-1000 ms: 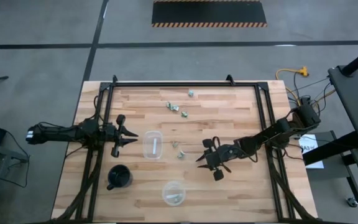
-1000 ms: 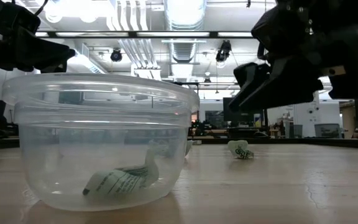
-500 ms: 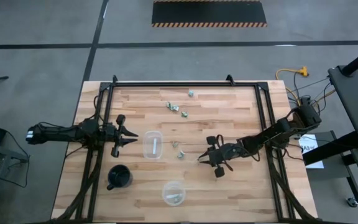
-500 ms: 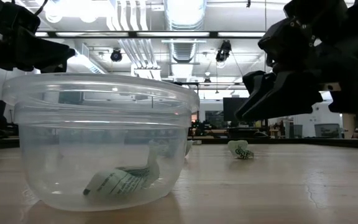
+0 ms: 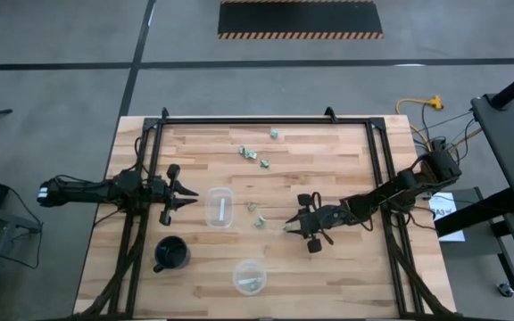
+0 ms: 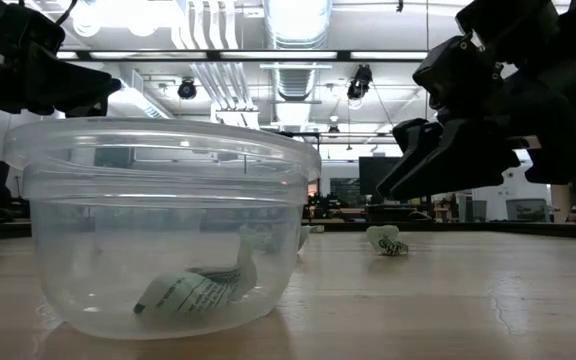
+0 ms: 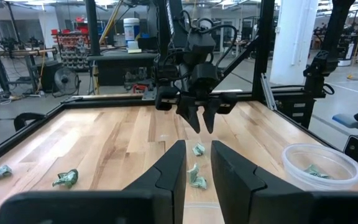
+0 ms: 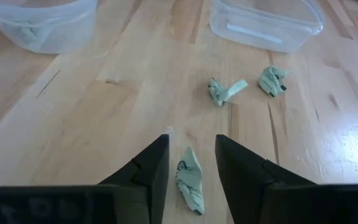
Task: Pick and place Stevia / Truvia into bins
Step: Put the stevia packet into the round transparent container
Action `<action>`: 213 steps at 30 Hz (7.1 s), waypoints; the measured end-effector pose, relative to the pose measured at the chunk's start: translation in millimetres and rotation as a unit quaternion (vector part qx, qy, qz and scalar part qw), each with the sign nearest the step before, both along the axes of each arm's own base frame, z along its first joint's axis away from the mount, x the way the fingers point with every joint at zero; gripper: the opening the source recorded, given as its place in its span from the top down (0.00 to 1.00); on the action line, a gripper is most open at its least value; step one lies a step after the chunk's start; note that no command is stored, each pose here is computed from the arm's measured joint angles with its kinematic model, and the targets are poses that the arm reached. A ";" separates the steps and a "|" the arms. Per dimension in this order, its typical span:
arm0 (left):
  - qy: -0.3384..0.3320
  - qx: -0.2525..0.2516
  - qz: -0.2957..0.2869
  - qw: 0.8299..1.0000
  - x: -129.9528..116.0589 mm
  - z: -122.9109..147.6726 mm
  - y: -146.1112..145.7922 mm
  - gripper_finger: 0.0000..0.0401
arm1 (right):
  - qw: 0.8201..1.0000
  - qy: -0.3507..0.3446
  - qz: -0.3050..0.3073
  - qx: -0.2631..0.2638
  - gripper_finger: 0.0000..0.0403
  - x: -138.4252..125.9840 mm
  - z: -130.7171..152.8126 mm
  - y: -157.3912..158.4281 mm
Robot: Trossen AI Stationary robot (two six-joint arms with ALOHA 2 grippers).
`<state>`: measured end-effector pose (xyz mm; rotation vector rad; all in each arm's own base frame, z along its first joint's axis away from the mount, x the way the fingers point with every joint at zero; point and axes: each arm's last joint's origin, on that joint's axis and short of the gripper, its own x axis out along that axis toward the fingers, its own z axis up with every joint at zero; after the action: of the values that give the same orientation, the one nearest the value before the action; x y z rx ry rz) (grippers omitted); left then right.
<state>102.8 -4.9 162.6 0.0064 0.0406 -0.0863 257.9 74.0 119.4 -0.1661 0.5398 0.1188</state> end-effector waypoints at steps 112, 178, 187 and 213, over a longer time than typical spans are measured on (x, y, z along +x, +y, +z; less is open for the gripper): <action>0.000 0.000 0.000 1.000 0.0 0.0 0.0 0.86 | 0.950 -0.206 0.208 0.105 0.98 41.1 12.3 24.0; 0.000 0.000 0.000 1.000 0.0 0.0 0.0 0.86 | 0.954 -0.114 0.257 0.104 0.68 115.1 -7.3 62.9; 0.000 0.000 0.000 1.000 0.0 0.0 0.0 0.86 | 0.956 -0.100 0.247 0.124 0.69 114.6 -5.9 62.6; 0.000 0.000 0.000 1.000 0.0 0.0 0.0 0.86 | 0.998 -0.044 -0.008 0.051 0.75 110.2 50.7 27.5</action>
<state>102.8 -4.9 162.6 0.0064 0.0407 -0.0859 368.1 101.5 170.1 -0.0663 0.4461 0.1230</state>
